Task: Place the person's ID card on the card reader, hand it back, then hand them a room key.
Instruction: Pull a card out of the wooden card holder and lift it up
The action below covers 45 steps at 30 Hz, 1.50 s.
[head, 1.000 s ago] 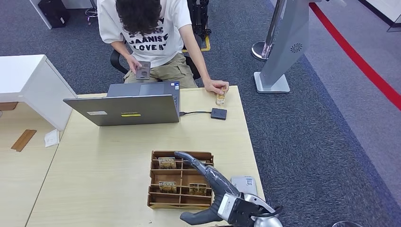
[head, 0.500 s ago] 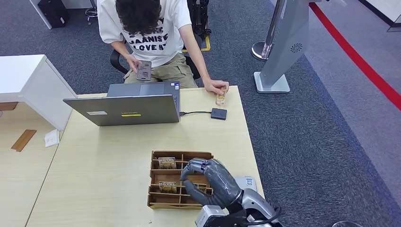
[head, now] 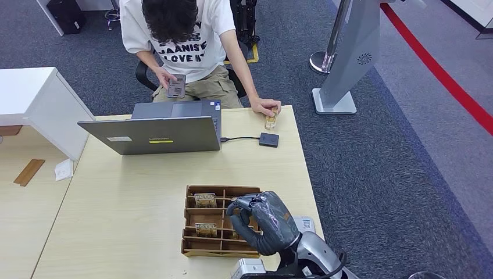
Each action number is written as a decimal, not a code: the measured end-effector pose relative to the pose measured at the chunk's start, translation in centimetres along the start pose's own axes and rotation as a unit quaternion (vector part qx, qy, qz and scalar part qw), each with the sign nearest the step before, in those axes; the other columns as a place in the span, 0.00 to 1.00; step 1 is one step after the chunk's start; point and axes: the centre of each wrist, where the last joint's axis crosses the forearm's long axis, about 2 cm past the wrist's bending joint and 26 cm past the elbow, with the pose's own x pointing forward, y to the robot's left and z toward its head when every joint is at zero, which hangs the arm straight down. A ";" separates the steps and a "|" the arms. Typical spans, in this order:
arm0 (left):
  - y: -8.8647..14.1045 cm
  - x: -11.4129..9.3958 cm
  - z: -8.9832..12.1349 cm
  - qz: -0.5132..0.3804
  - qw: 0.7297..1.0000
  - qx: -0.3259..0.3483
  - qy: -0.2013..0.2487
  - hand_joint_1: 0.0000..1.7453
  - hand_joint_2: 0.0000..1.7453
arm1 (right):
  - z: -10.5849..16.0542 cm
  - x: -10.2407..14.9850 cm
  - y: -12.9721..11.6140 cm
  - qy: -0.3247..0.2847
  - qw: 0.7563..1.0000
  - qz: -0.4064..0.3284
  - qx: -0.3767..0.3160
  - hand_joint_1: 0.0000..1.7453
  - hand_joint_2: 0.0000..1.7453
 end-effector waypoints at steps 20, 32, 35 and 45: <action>0.0 -0.1 0.0 -0.005 1.000 0.002 0.001 0.00 0.00 | -0.4 -0.5 0.6 0.007 0.996 0.084 0.016 0.49 1.00; -0.1 -0.1 0.0 -0.005 1.000 0.001 0.002 0.00 0.00 | -1.5 -0.6 1.6 0.003 0.996 0.081 0.048 0.40 1.00; -0.1 -0.1 0.0 -0.005 1.000 0.001 0.002 0.00 0.00 | -1.7 -0.6 1.9 0.001 0.995 0.080 0.052 0.40 1.00; -0.1 -0.1 0.0 -0.006 1.000 0.002 0.002 0.00 0.00 | -2.6 -0.5 2.6 0.000 0.995 0.079 0.062 0.40 1.00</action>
